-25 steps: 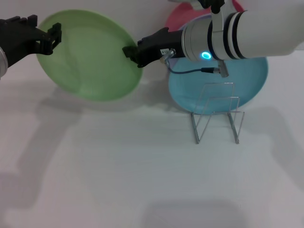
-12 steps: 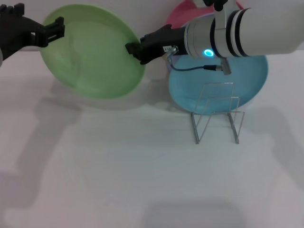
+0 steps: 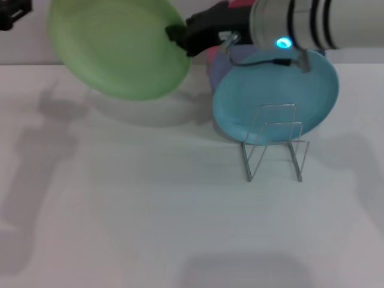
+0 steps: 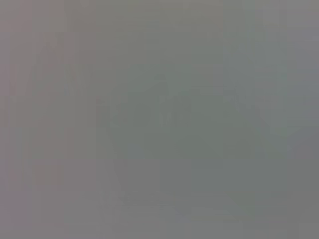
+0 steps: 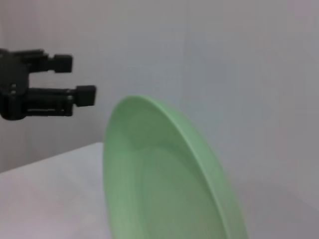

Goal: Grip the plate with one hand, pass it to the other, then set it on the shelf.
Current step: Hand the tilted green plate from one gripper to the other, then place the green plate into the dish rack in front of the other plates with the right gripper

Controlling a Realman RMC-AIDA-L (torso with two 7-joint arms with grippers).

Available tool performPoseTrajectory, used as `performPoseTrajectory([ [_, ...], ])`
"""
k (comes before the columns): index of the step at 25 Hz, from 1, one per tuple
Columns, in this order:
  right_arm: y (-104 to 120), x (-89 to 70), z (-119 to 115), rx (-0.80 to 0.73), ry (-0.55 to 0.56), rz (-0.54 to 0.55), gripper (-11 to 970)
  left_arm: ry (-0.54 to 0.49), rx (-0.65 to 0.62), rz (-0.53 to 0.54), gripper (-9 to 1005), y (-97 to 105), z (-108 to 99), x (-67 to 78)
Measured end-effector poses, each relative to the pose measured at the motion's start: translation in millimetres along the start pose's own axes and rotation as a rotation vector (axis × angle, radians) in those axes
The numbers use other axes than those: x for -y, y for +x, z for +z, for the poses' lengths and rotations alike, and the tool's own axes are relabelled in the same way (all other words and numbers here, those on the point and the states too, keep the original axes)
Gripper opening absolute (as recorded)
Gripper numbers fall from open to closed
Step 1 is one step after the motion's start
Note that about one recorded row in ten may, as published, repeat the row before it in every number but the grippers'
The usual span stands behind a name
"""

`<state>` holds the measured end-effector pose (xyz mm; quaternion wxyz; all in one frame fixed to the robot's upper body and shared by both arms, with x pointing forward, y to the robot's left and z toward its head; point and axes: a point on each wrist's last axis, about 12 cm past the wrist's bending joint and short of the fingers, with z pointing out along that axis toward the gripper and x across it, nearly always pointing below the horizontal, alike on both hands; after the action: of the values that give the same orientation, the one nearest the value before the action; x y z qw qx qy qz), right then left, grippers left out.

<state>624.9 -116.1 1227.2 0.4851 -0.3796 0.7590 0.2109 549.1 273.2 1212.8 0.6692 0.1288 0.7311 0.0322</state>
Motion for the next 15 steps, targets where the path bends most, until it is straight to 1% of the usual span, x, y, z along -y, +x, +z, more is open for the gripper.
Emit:
performPoseTrajectory([
  [3, -4, 3.2, -13, 0.013, 0.009, -0.01, 66, -0.035, 0.017, -0.018, 867, 7, -2, -6.6],
  [5, -6, 5.0, -26, 0.022, 0.015, -0.023, 66, -0.071, 0.016, -0.035, 867, 16, -3, -14.7],
  [7, -6, 5.1, -30, 0.024, 0.016, -0.028, 66, -0.084, 0.015, -0.043, 866, 20, -4, -17.3],
  [8, -4, 4.9, -40, 0.029, 0.021, -0.049, 65, -0.11, 0.022, -0.07, 866, 26, -5, -22.4],
  [9, -4, 4.9, -40, 0.029, 0.021, -0.049, 65, -0.11, 0.022, -0.07, 866, 26, -5, -22.4],
  [10, -1, 4.6, -49, 0.034, 0.032, -0.067, 65, -0.131, 0.029, -0.095, 866, 32, -7, -26.6],
  [11, -1, 4.6, -49, 0.034, 0.032, -0.067, 65, -0.131, 0.029, -0.095, 866, 32, -7, -26.6],
  [13, 2, 1.5, -63, 0.055, 0.048, -0.092, 65, -0.154, 0.033, -0.116, 866, 39, -9, -31.0],
  [14, 2, 1.5, -63, 0.055, 0.048, -0.092, 65, -0.154, 0.033, -0.116, 866, 39, -9, -31.0],
  [15, 6, 0.5, -72, 0.065, 0.062, -0.097, 65, -0.162, 0.032, -0.119, 865, 43, -9, -32.2],
])
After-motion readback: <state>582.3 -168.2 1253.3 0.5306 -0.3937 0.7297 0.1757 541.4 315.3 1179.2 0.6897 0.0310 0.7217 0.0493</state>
